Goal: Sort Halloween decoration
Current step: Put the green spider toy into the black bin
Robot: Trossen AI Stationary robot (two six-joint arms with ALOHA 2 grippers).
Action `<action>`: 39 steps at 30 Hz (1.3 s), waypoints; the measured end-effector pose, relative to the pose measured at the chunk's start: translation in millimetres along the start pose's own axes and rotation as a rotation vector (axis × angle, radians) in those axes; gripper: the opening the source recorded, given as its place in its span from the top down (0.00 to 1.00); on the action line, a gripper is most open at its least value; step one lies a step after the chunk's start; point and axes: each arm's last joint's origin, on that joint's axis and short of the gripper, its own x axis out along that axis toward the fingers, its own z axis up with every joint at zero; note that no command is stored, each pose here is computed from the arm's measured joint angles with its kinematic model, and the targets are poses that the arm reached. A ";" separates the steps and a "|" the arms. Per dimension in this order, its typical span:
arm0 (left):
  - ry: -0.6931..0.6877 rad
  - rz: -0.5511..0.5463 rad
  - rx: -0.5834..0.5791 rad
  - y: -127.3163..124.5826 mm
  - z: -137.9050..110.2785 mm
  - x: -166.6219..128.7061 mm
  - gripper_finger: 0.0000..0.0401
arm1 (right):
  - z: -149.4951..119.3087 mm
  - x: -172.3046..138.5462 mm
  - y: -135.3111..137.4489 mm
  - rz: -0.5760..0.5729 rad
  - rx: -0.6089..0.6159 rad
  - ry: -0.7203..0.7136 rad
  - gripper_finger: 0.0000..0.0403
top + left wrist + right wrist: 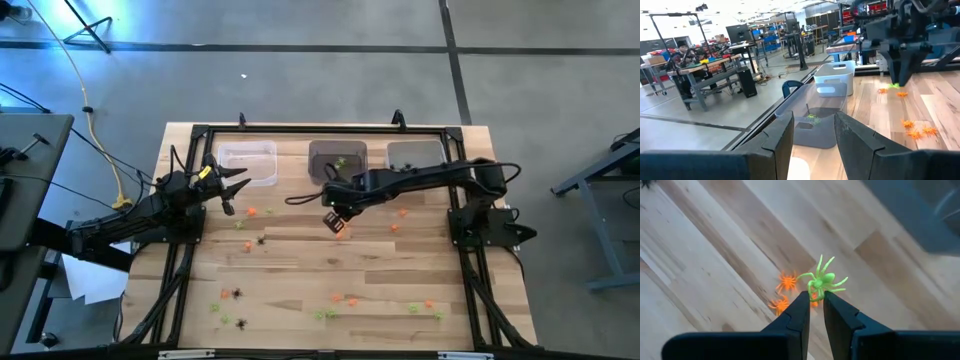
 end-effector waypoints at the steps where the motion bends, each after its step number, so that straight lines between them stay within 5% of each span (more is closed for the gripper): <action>1: 0.000 0.000 0.000 0.0 0.1 0.0 0.67 | 0.6 -1.9 -1.5 -0.010 -0.003 -0.009 0.88; 6: 0.000 0.000 0.000 0.0 0.0 0.0 0.67 | 14.2 -5.4 -18.5 -0.041 0.000 -0.044 0.88; 20: -0.001 0.000 0.000 0.0 0.1 0.0 0.67 | 81.9 1.7 -127.7 -0.081 0.112 -0.105 0.88; 33: 0.000 0.000 0.000 0.0 0.1 0.0 0.67 | 78.1 2.0 -136.7 -0.106 -0.037 -0.031 0.57; 39: 0.000 0.000 0.000 0.0 -0.1 0.0 0.67 | 70.5 -0.3 -132.1 -0.106 -0.020 0.022 0.55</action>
